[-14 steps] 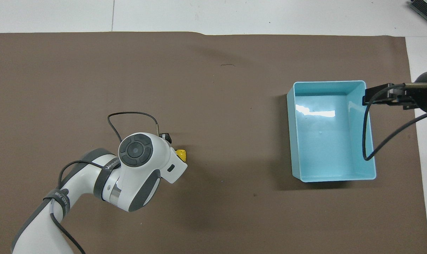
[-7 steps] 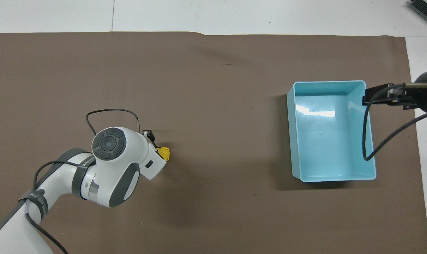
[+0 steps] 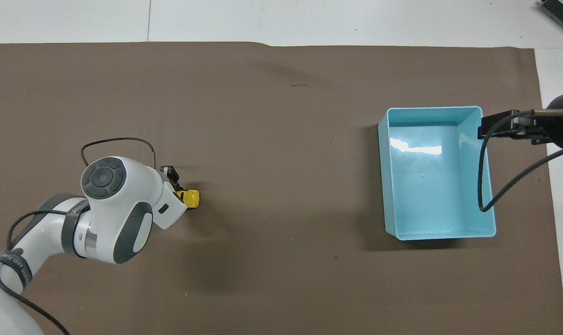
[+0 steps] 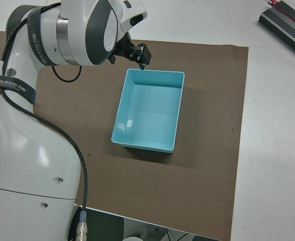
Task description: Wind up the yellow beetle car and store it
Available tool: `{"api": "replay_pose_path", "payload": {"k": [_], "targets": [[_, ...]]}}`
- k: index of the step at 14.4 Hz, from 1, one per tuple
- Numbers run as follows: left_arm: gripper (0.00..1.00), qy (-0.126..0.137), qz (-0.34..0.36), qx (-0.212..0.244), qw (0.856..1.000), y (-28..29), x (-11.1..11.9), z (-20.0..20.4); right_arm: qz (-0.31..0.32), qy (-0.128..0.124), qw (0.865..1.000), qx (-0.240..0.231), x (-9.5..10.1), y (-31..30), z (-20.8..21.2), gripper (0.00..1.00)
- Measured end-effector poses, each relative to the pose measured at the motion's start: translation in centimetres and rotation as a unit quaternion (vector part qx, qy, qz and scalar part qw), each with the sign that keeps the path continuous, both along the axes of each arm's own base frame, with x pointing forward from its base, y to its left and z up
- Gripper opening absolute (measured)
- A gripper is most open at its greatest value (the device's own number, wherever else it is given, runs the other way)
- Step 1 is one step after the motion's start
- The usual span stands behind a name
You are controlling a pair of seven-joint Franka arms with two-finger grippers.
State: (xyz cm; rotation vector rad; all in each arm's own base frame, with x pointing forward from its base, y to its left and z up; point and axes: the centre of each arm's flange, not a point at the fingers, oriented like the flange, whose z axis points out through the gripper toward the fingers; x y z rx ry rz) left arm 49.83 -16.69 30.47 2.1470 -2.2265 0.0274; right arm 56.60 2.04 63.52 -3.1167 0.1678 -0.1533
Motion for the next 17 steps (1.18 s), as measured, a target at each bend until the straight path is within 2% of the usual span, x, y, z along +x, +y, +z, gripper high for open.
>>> {"api": "replay_pose_path", "payload": {"k": [6,10,11,13,15,17], "targets": [[0.45,0.001,0.006,0.000,1.000,4.2,1.1,0.0,0.000,0.000,1.000,0.000,0.0,0.0,0.0,1.00],[0.46,0.002,0.004,-0.003,1.000,4.6,1.2,0.0,0.000,0.000,1.000,0.000,0.0,0.0,0.0,1.00],[0.53,0.005,0.004,-0.001,1.000,4.8,1.3,-0.4,0.000,0.000,1.000,0.000,0.0,0.0,0.0,1.00],[0.75,0.016,0.006,0.001,1.000,5.4,1.6,-1.3,0.000,0.000,1.000,0.000,0.0,0.0,0.0,1.00],[0.98,0.027,0.009,0.002,1.000,5.3,2.6,0.4,0.000,0.000,1.000,0.000,0.0,0.0,0.0,1.00],[1.00,0.028,0.027,0.000,0.999,4.9,4.0,4.0,0.000,0.000,1.000,0.000,0.0,0.0,0.0,1.00]]}}
